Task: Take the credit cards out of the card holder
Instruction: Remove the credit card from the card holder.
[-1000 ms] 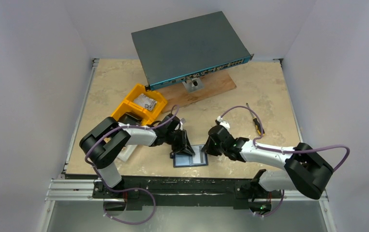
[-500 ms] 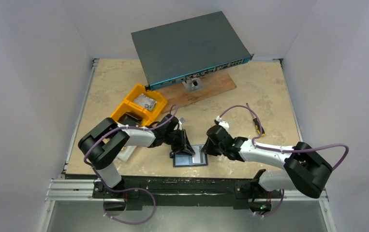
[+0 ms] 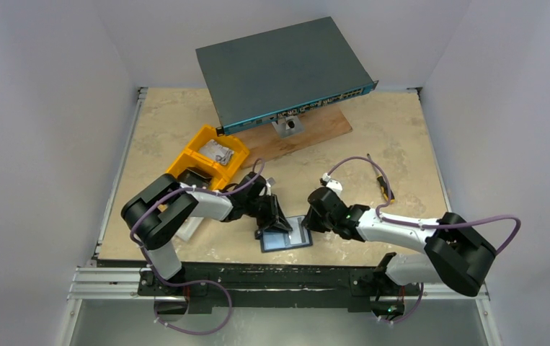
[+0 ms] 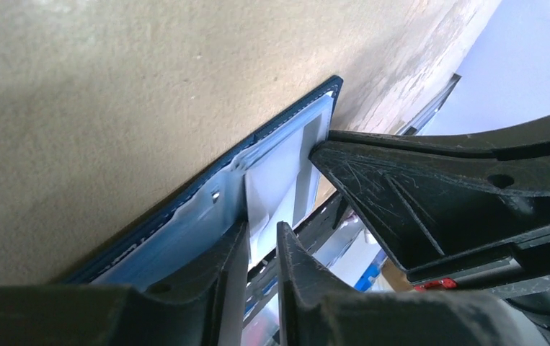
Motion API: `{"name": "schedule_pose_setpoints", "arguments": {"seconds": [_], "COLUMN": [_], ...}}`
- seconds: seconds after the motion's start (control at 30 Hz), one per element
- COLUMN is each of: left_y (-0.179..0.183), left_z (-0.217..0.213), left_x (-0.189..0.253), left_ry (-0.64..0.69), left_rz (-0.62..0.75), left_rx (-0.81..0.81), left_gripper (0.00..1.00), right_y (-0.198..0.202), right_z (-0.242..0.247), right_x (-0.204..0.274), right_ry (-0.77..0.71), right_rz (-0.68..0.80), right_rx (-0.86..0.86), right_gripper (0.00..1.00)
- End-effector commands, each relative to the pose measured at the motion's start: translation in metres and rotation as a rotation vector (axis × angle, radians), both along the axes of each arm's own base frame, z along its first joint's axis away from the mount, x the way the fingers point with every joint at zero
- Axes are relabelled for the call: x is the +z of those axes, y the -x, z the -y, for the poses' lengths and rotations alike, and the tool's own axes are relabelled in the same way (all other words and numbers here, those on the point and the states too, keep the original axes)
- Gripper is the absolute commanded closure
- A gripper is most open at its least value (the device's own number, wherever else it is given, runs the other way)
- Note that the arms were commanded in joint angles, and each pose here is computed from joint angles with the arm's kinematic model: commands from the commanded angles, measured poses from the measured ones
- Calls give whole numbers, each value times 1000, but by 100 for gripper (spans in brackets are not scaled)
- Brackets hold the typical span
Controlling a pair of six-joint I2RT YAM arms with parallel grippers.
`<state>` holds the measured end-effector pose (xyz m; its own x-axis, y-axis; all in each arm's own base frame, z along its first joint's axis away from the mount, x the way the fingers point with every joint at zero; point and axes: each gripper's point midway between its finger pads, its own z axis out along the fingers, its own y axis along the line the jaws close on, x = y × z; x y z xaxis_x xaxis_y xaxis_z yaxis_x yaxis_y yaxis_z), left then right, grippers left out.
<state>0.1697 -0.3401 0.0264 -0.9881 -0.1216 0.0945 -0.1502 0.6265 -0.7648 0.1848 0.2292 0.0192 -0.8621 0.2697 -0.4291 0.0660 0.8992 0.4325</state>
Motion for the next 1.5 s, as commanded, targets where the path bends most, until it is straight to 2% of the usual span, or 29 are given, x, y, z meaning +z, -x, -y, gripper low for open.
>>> {"name": "schedule_pose_setpoints", "arguments": {"seconds": [0.0,0.17,0.37,0.67,0.8,1.1,1.27,1.47], "left_y": [-29,-30,-29,-19,-17,-11,0,12], "left_z": [33,34,26,-12,-22,-21,-7,0], "left_x": [49,51,44,15,12,12,14,2], "left_ry": [213,241,229,33,-6,-25,19,7], "left_rz": [144,125,109,102,112,131,139,97], "left_rx": [57,87,111,103,95,2,-56,-81], "left_gripper": [85,100,100,100,100,100,87,84], "right_y": [48,46,49,35,29,21,24,29], "right_z": [13,16,20,37,44,45,44,43], "right_x": [-28,-27,-29,-32,-33,-32,-33,-38], "right_ry": [74,83,86,105,102,116,112,115], "right_rz": [-164,-157,-175,-169,-166,-149,-153,-167], "right_rx": [89,75,43,-31,-50,-33,-22,-14], "right_gripper": [100,100,100,100,100,100,100,100]}}
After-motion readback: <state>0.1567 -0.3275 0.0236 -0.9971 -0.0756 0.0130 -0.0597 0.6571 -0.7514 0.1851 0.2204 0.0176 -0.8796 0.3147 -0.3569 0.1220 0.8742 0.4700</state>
